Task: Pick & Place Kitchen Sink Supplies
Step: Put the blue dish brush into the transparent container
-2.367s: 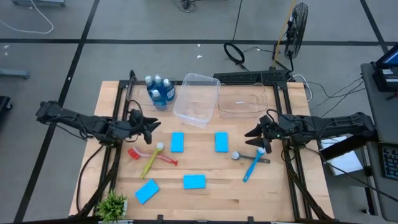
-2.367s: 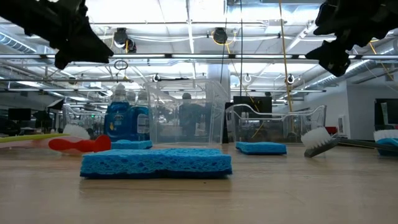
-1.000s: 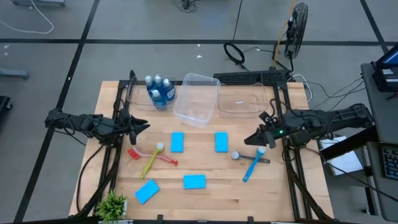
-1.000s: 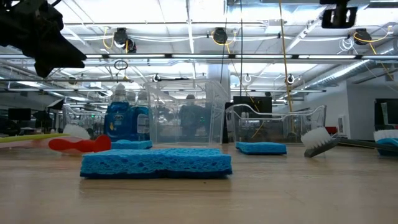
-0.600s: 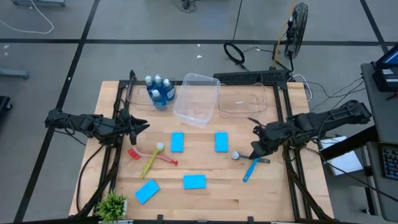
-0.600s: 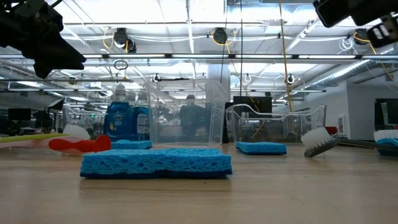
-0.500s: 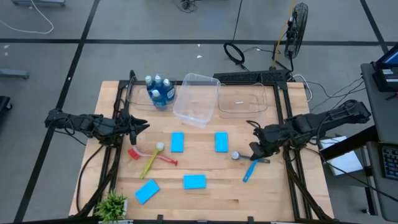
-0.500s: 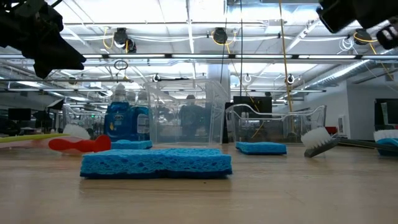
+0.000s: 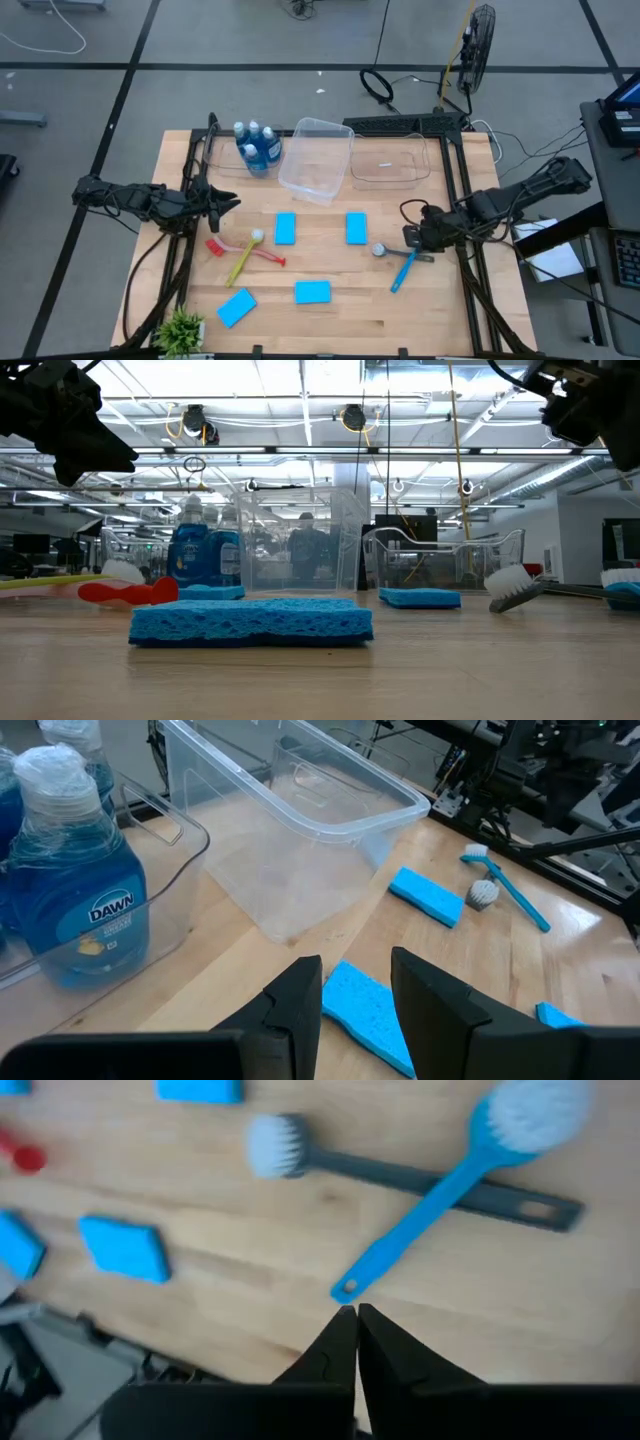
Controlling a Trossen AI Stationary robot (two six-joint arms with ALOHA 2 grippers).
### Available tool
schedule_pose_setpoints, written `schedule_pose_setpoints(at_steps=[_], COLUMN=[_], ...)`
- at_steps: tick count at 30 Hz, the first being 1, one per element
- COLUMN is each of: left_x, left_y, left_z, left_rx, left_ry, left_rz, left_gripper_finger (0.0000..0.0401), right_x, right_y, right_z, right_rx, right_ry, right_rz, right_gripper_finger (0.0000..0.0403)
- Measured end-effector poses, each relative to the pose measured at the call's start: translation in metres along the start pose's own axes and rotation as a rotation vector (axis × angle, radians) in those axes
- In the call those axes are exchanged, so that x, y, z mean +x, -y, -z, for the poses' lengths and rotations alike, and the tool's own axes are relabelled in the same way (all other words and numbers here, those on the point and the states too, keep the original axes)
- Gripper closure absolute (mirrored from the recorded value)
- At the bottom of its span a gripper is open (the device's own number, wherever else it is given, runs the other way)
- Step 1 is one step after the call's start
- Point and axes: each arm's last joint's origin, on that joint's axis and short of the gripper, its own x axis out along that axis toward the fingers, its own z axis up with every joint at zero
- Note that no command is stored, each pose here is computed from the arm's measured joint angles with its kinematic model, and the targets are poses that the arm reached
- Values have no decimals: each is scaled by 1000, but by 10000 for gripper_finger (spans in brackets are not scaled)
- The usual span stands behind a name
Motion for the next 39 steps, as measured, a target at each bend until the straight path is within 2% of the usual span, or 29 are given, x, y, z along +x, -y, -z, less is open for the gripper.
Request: schedule_pose_setpoints(at_steps=[5, 12, 17, 24, 29, 36, 39], left_x=[0, 0, 0, 0, 0, 0, 0], left_y=[0, 0, -1, -1, 0, 0, 0], left_z=[0, 0, 0, 0, -1, -1, -1], left_rx=[-5, -8, -5, -5, -9, -11, -11], left_ry=[0, 5, 14, 15, 17, 20, 20], left_rz=[0, -7, -20, -21, -21, -19, -19], left_gripper_finger=[279, 279, 279, 279, 279, 279, 279], right_x=[2, 8, 7, 6, 6, 6, 10], right_y=[6, 10, 11, 17, 17, 17, 16], right_z=[4, 6, 5, 3, 3, 2, 0], right_rx=[65, 42, -33, -21, -17, -17, 29], right_ry=[26, 49, 49, 74, 79, 108, 152], right_rz=[61, 131, 150, 203, 212, 197, 170], right_gripper_finger=[403, 403, 403, 399, 367, 289, 263])
